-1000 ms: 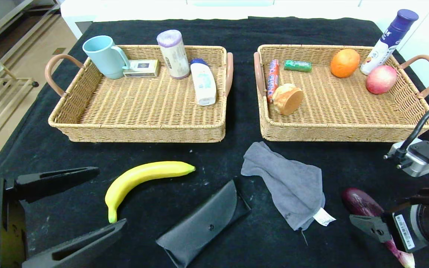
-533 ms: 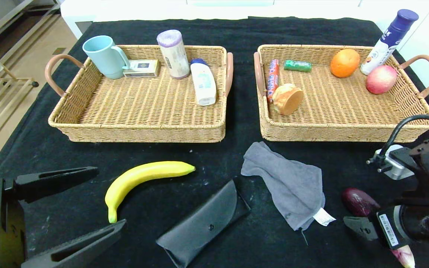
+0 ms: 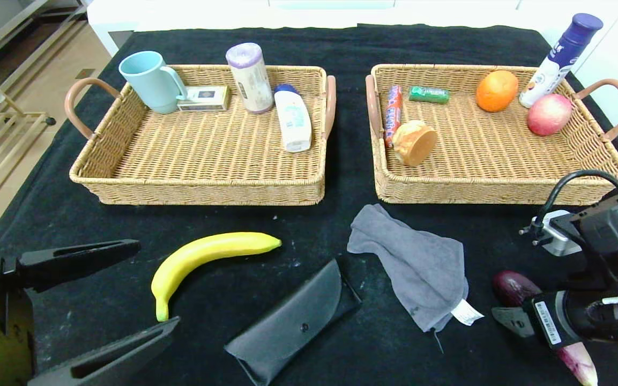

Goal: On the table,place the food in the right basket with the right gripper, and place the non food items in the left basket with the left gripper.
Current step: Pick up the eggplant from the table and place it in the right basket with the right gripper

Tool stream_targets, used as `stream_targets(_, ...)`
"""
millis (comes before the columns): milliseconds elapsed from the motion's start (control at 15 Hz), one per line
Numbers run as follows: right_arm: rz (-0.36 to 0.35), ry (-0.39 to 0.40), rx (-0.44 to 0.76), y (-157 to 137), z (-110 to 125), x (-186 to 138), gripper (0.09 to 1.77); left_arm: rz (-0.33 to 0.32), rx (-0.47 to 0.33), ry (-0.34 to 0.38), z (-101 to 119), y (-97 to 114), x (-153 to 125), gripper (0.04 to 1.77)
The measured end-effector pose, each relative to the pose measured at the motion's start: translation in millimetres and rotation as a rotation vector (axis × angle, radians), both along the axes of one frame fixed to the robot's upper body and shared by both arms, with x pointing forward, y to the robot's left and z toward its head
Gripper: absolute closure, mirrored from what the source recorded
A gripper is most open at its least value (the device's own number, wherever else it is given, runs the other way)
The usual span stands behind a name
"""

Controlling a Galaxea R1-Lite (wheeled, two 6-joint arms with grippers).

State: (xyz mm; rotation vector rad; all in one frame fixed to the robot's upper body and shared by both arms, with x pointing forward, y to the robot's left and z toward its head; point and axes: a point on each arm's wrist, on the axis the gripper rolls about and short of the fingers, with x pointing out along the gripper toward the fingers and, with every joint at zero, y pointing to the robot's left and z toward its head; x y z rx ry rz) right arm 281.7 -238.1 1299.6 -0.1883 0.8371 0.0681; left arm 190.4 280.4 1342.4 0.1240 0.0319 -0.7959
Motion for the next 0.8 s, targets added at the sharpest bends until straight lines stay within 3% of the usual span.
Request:
stream_targets(67,0.0,0.002,-0.001,0.1,-0.6,0.4,0.16,0.0,0.0,0.001,-0.1,0.0,0.0,0.09)
stream_targets(267,-0.001,0.007,-0.003,0.4,-1.7,1.2,0.65,0.0,0.0,0.002,-0.4,0.0,0.0,0.09)
stream_targets(467,0.0,0.009,-0.007,0.3,-2.1,1.4,0.97,0.0,0.0,0.0,-0.3,0.1,-0.3,0.09)
stream_targets(800,0.003,0.019,-0.015,0.4,-5.2,1.6,1.03,0.0,0.0,-0.001,-0.2,0.2,-0.4,0.09)
